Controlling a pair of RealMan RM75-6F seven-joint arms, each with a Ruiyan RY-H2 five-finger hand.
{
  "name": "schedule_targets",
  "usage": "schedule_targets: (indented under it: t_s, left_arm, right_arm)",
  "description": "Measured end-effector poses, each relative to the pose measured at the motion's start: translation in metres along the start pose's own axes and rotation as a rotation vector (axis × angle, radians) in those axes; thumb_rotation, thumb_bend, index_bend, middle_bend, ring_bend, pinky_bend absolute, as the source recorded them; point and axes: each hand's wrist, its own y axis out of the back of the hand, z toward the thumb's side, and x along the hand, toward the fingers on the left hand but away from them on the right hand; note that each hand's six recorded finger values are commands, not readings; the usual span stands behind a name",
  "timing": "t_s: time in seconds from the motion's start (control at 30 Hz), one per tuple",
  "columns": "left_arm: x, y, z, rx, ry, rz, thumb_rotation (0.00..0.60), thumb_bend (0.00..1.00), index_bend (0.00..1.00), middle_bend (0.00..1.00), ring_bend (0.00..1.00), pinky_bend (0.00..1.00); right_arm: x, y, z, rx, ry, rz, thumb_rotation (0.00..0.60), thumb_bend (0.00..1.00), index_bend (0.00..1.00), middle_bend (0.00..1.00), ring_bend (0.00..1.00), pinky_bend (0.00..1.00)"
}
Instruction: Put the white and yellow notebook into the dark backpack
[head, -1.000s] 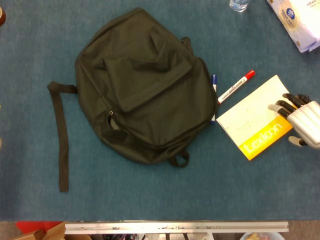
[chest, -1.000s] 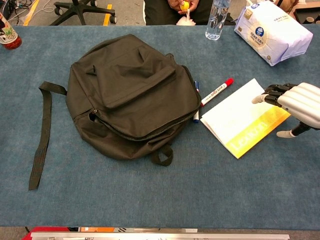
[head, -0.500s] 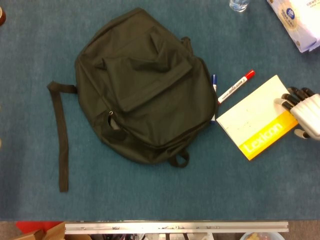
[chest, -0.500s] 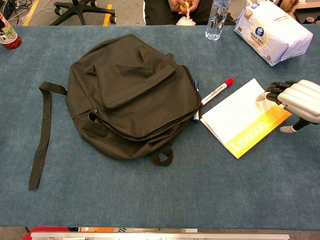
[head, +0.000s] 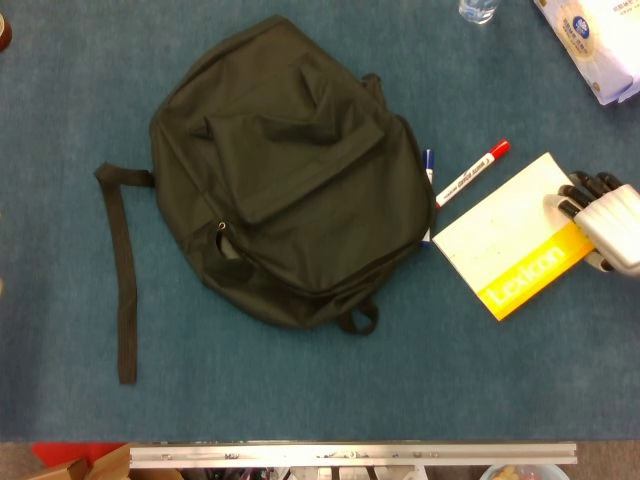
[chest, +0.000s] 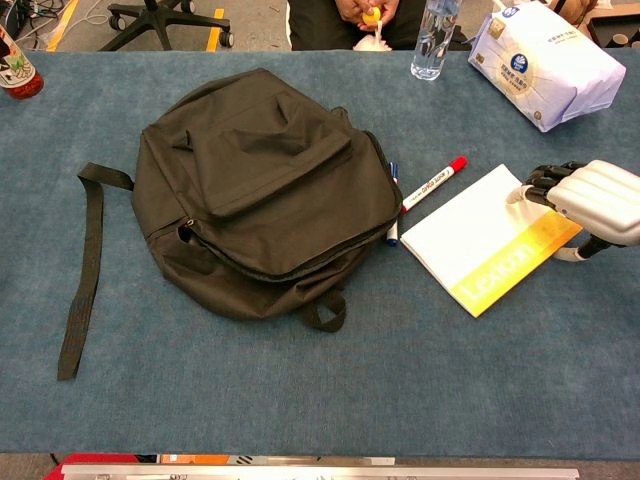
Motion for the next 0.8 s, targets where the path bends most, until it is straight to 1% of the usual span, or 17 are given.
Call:
schedule_targets:
  t_s: [0.07,0.13,0.3,0.43,0.57,0.8]
  left_arm:
    - [0.0,0.0,-0.001,0.0,0.001,0.0,0.6,0.25,0.25,0.22,0.24,0.16]
    - [0.0,0.0,-0.001,-0.001,0.0,0.0,0.6,0.25,0.25,0.22,0.24,0.16]
    - [0.0,0.001,-0.002,-0.004,0.002,0.002,0.6,0.25,0.25,0.22,0.24,0.16]
    - [0.0,0.001,-0.003,-0.008,0.005,0.002,0.6,0.25,0.25,0.22,0.24,0.16]
    - [-0.001,0.002,-0.005,-0.01,0.01,0.002,0.6,0.25,0.25,0.22,0.24,0.16]
    - [0.0,0.002,-0.006,-0.014,0.012,0.003,0.6,0.25,0.25,0.22,0.24,0.16]
  right_arm:
    - [-0.002,0.0,0.0,0.001,0.004,0.005,0.6,0.24,0.25,0.32,0.18,0.27]
    - [-0.003,0.001,0.002,-0.003,0.007,0.008,0.6,0.32,0.25,0.33,0.19,0.28]
    - [-0.007,0.003,0.004,-0.008,0.015,0.019,0.6,0.42,0.27,0.35,0.23,0.32]
    - [-0.01,0.005,0.006,-0.017,0.016,0.02,0.6,0.47,0.28,0.37,0.26,0.36]
    - [-0.014,0.009,0.009,-0.032,0.019,0.009,0.6,0.47,0.32,0.39,0.27,0.38]
    - [-0.022,0.021,0.015,-0.063,0.029,-0.036,0.6,0.5,0.44,0.44,0.33,0.43]
